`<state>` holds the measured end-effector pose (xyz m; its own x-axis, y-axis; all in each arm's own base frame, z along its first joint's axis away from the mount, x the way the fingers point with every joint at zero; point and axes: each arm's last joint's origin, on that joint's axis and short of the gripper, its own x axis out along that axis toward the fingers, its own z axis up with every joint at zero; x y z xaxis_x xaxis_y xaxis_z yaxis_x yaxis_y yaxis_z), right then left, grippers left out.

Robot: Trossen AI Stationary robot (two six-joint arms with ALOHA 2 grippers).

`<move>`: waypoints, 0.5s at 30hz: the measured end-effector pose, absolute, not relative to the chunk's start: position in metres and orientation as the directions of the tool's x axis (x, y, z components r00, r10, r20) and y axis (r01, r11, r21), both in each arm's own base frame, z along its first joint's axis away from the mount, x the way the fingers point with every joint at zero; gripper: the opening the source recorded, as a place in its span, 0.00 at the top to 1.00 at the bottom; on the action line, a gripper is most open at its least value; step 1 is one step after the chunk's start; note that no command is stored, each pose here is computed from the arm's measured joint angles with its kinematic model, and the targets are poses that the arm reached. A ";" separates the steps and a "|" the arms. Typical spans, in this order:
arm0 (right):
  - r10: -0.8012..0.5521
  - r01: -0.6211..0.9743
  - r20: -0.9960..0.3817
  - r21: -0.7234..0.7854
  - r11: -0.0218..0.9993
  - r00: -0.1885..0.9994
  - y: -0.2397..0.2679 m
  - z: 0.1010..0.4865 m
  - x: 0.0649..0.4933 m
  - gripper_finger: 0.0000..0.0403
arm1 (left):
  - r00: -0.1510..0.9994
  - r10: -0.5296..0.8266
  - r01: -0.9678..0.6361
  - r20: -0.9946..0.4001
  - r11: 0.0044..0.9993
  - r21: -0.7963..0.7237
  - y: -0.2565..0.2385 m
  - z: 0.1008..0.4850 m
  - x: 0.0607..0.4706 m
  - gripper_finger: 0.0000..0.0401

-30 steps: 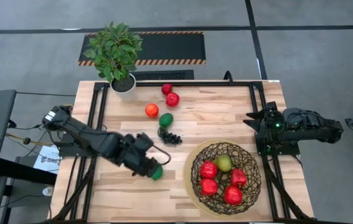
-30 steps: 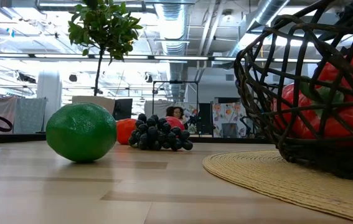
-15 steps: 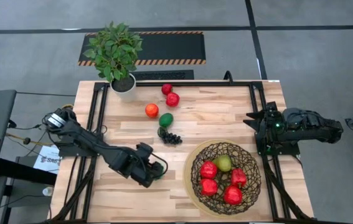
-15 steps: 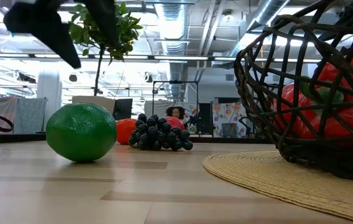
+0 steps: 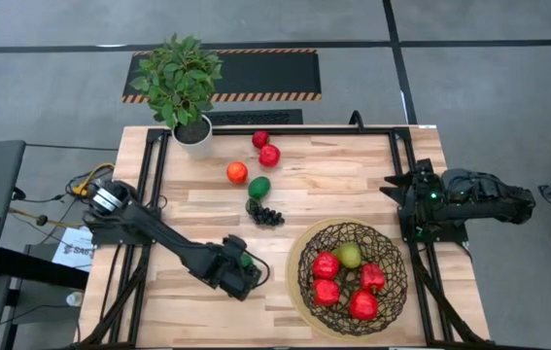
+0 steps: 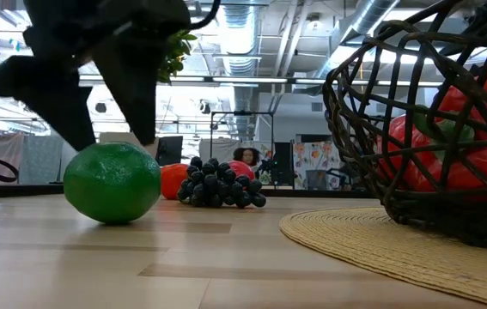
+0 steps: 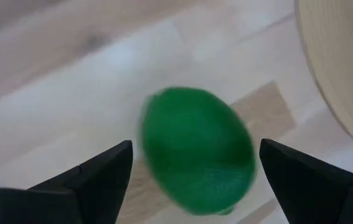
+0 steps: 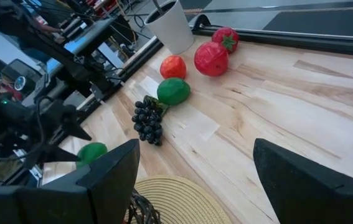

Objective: Build produce basket
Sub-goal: Put the bottom green lime into the black wire basket

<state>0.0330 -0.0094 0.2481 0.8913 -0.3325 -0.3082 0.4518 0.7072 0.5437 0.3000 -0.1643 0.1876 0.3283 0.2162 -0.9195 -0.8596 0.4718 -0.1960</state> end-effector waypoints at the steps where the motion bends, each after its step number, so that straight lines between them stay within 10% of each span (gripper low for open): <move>1: -0.333 0.452 -0.308 0.544 0.707 0.891 -0.009 0.248 0.033 0.17 | 0.331 0.210 -0.858 -0.920 0.472 -0.201 -0.166 0.185 0.302 0.17; 15: -0.332 0.451 -0.308 0.544 0.707 0.892 -0.009 0.248 0.033 0.17 | 0.239 0.159 -0.874 -0.958 0.465 -0.141 -0.174 0.160 0.304 0.19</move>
